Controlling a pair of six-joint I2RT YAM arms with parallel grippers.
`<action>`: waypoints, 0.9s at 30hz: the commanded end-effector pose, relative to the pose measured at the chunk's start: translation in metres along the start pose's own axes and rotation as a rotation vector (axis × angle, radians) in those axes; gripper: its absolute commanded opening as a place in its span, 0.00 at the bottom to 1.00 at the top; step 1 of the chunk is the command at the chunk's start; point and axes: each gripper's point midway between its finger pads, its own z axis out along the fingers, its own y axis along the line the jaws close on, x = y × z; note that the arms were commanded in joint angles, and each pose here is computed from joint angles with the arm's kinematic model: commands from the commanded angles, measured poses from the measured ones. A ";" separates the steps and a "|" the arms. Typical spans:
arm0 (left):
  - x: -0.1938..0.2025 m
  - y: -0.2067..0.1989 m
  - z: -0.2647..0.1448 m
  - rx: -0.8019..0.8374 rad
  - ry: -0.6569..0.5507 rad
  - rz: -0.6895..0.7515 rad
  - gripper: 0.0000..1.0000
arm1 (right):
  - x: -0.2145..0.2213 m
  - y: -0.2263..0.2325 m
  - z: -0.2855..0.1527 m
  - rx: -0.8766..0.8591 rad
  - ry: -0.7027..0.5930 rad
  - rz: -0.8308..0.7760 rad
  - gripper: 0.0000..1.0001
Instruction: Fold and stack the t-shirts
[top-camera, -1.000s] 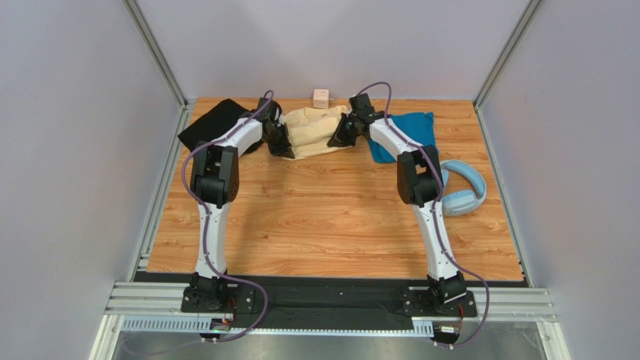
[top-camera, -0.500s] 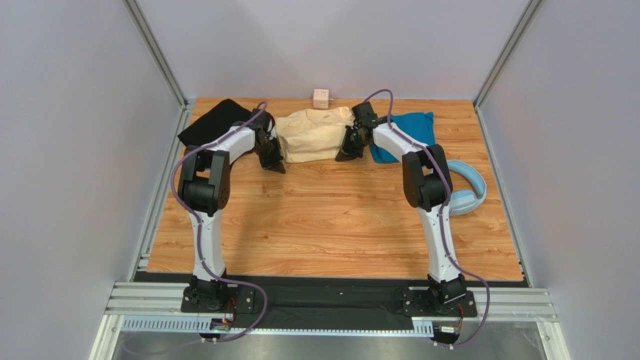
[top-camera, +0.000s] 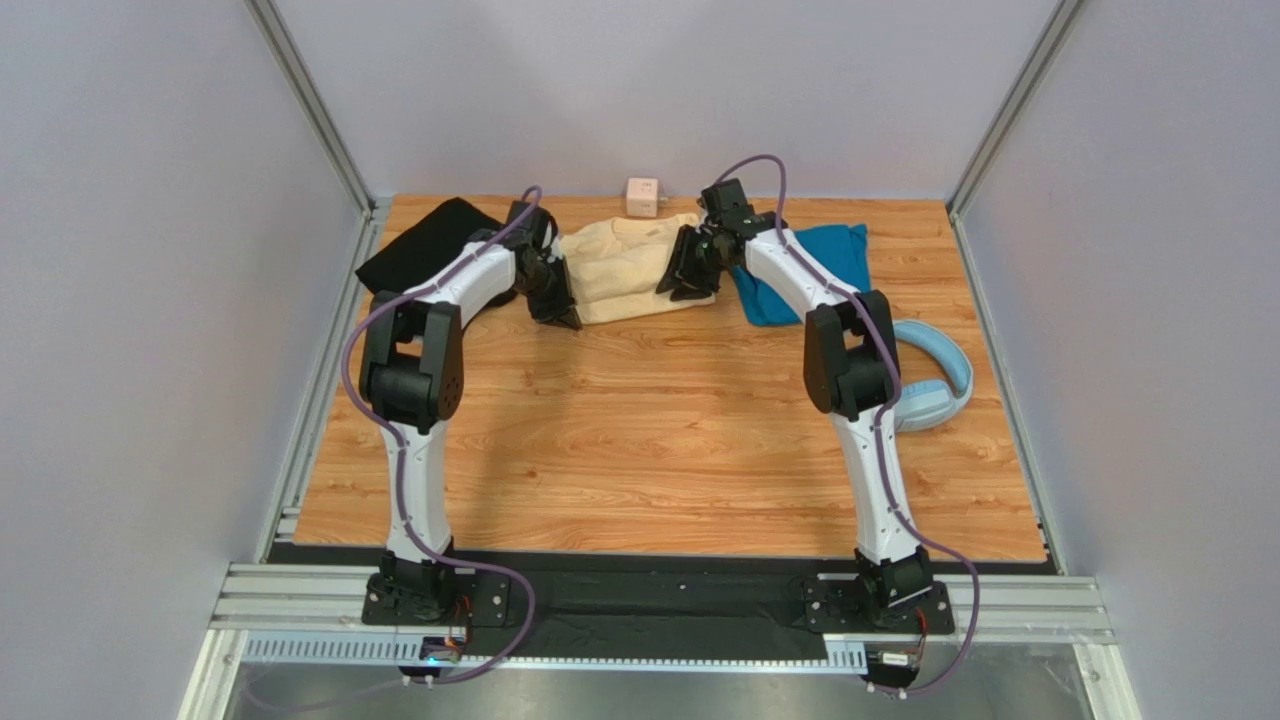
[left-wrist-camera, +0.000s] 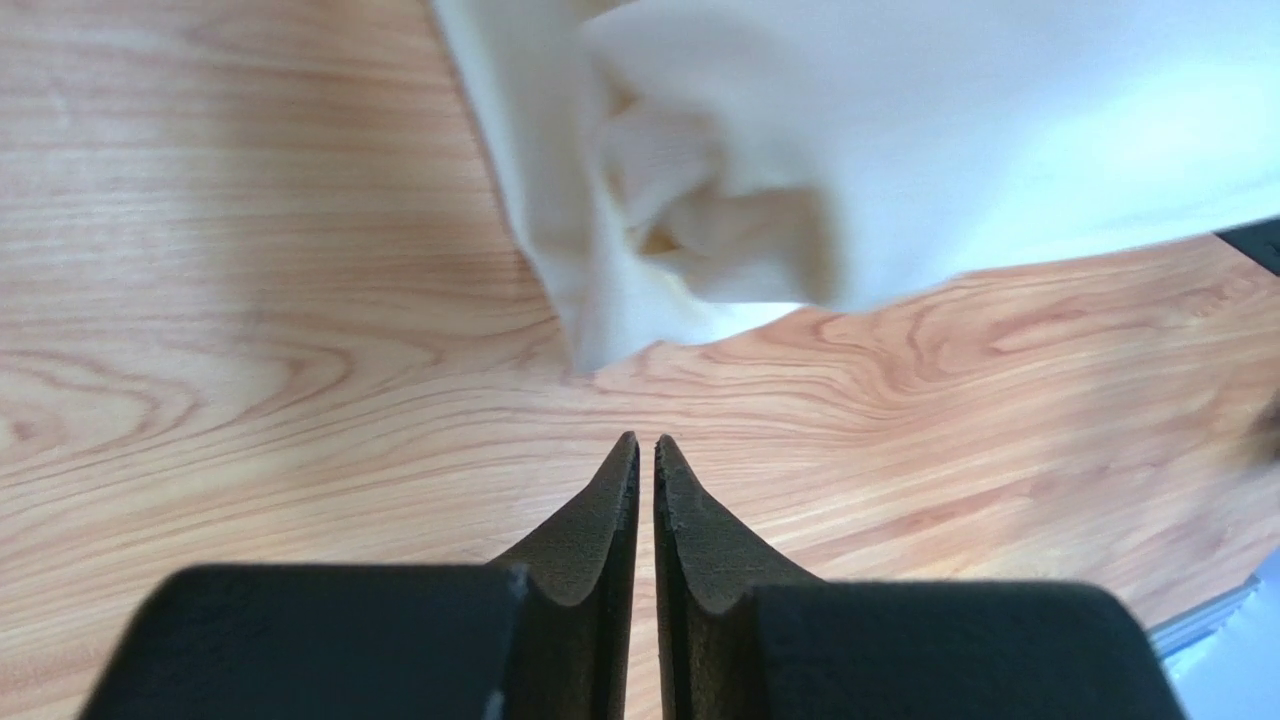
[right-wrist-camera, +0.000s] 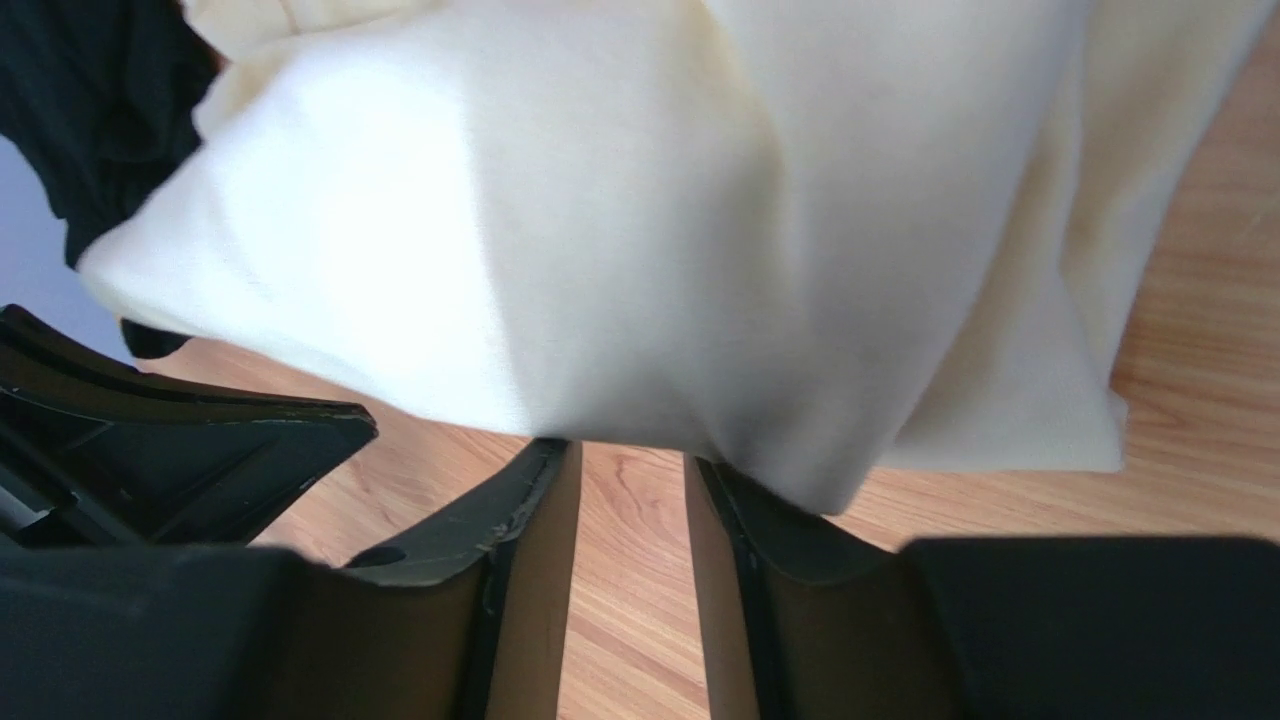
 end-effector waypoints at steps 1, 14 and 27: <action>-0.022 -0.033 -0.020 0.073 -0.070 0.086 0.14 | -0.020 0.028 -0.008 -0.081 -0.052 -0.024 0.40; -0.055 -0.056 -0.005 0.111 -0.090 0.117 0.16 | -0.054 0.049 0.018 -0.152 -0.142 0.009 0.61; -0.041 -0.046 0.006 0.090 -0.048 0.119 0.16 | -0.081 0.083 -0.004 -0.264 -0.236 0.015 0.46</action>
